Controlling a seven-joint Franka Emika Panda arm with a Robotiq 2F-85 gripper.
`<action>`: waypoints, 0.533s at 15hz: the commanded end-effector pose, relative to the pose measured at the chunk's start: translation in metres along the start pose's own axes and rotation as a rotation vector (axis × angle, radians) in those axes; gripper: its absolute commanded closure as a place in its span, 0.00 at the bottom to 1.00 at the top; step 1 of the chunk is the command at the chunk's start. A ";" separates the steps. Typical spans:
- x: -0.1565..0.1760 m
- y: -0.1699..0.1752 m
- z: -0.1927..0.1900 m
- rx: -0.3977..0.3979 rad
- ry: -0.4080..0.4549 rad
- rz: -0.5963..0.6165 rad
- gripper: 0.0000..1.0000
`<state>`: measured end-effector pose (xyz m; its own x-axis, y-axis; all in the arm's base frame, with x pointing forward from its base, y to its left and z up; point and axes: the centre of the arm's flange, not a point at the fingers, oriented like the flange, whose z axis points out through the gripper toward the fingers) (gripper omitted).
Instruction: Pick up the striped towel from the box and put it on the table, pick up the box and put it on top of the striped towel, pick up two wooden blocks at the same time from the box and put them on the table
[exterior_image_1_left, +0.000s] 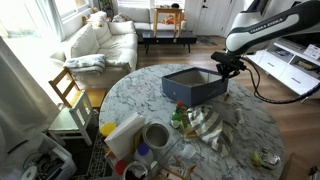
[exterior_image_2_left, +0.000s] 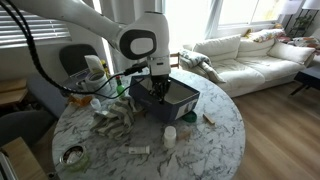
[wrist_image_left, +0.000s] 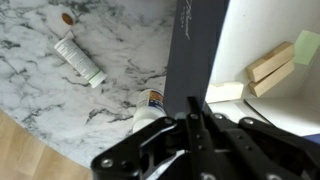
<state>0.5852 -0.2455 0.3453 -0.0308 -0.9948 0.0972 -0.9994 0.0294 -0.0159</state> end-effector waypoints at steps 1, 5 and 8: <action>0.000 0.046 -0.011 0.016 -0.045 -0.062 0.99; -0.003 0.069 -0.017 0.018 -0.082 -0.144 0.99; -0.009 0.087 -0.021 -0.001 -0.082 -0.188 0.99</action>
<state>0.5303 -0.2417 0.3560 0.1133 -0.9928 0.0382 -0.9936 -0.1134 -0.0005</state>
